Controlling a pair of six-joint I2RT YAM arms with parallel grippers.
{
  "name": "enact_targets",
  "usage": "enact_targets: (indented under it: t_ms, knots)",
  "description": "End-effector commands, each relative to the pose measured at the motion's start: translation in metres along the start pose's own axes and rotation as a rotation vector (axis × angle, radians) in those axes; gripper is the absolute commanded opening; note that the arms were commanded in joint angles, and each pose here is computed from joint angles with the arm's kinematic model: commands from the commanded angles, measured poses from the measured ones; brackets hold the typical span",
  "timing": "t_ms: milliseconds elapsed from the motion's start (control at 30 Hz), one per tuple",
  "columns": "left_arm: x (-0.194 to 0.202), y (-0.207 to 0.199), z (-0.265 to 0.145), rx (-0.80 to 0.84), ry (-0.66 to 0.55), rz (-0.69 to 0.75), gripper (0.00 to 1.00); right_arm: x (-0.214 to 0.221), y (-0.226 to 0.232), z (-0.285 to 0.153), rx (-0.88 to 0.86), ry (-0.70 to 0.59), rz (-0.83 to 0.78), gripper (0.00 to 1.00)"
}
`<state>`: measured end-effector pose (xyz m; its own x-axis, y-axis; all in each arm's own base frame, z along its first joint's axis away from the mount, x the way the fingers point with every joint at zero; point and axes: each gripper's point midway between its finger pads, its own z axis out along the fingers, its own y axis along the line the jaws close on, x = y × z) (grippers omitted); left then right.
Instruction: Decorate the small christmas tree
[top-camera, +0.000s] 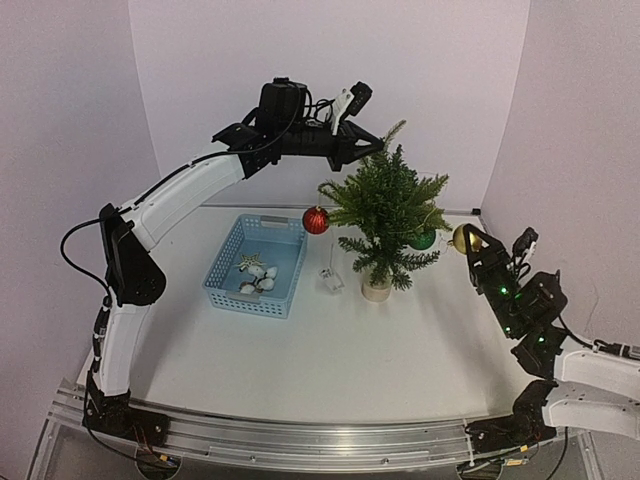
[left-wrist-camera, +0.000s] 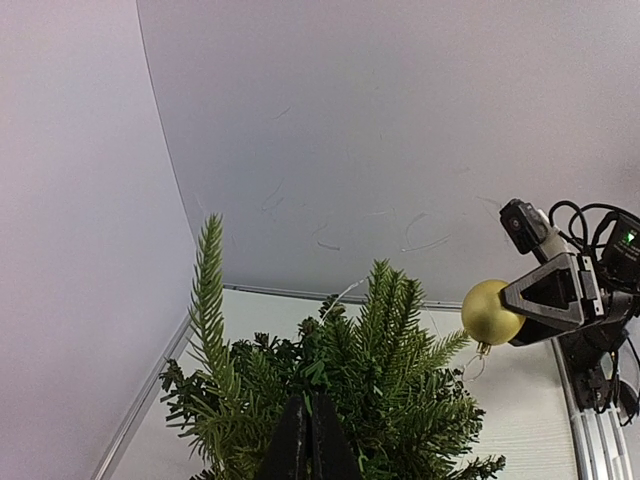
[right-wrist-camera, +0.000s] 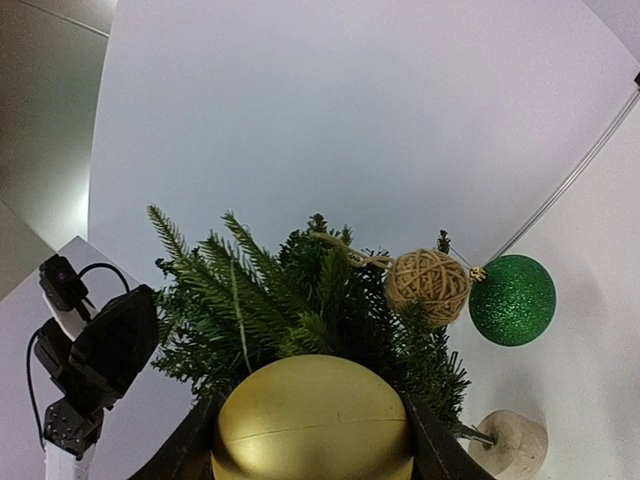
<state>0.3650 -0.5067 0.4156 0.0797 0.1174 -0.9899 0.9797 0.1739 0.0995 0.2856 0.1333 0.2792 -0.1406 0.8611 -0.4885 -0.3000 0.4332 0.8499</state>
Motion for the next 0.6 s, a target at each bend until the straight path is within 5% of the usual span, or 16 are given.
enact_targets:
  t_ms: [0,567]
  knots:
    - [0.007,-0.006,0.003,0.027,0.020,-0.016,0.00,-0.011,0.021,-0.012,-0.100,-0.018,0.042,0.00]
    - [0.007,-0.006,0.001,0.024,0.024,-0.010,0.00,-0.024,0.065,0.031,-0.200,0.049,-0.029,0.00]
